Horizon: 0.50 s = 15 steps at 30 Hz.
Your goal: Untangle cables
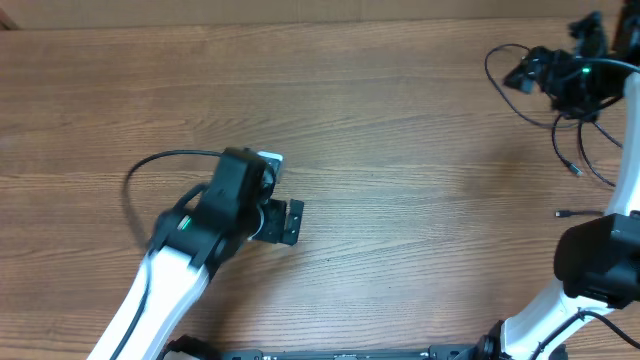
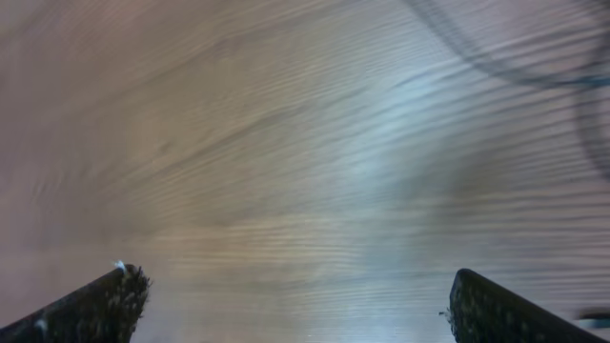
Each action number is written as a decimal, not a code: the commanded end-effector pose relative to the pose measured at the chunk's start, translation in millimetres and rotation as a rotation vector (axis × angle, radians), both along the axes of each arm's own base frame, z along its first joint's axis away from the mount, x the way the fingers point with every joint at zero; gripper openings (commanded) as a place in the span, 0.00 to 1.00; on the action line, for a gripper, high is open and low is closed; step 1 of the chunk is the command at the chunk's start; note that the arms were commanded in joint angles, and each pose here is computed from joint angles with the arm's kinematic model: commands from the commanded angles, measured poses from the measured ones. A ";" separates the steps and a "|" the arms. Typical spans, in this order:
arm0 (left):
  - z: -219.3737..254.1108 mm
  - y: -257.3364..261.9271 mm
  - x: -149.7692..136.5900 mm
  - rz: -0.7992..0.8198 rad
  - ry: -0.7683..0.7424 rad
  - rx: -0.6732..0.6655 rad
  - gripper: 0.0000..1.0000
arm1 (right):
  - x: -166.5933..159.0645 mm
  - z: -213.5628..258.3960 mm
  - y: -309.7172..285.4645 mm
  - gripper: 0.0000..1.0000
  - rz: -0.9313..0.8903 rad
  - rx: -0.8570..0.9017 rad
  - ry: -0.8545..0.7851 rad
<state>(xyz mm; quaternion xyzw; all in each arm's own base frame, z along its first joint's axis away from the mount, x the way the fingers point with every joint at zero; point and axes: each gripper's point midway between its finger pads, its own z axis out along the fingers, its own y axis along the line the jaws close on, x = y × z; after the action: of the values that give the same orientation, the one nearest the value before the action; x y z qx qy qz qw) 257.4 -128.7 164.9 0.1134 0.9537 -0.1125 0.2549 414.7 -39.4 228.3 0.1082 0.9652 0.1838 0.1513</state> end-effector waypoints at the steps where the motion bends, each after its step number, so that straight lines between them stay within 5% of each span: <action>1: 61.7 21.0 -9.2 0.066 -0.224 -0.009 1.00 | -10.5 14.2 52.7 1.00 0.173 -0.035 -0.022; 10: 81.7 36.2 -31.2 0.084 -0.292 -0.025 1.00 | -20.9 15.2 112.8 1.00 0.113 -0.314 0.010; 15: 81.8 36.1 -31.2 0.084 -0.292 -0.026 1.00 | -58.5 78.6 140.9 1.00 0.137 -0.372 -0.179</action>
<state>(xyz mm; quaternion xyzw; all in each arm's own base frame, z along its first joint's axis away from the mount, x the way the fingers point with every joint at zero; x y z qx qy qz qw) 225.0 -94.2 239.0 0.0943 0.9126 -0.0965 0.3859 378.1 103.6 251.2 -0.0123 0.9869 0.0294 0.1582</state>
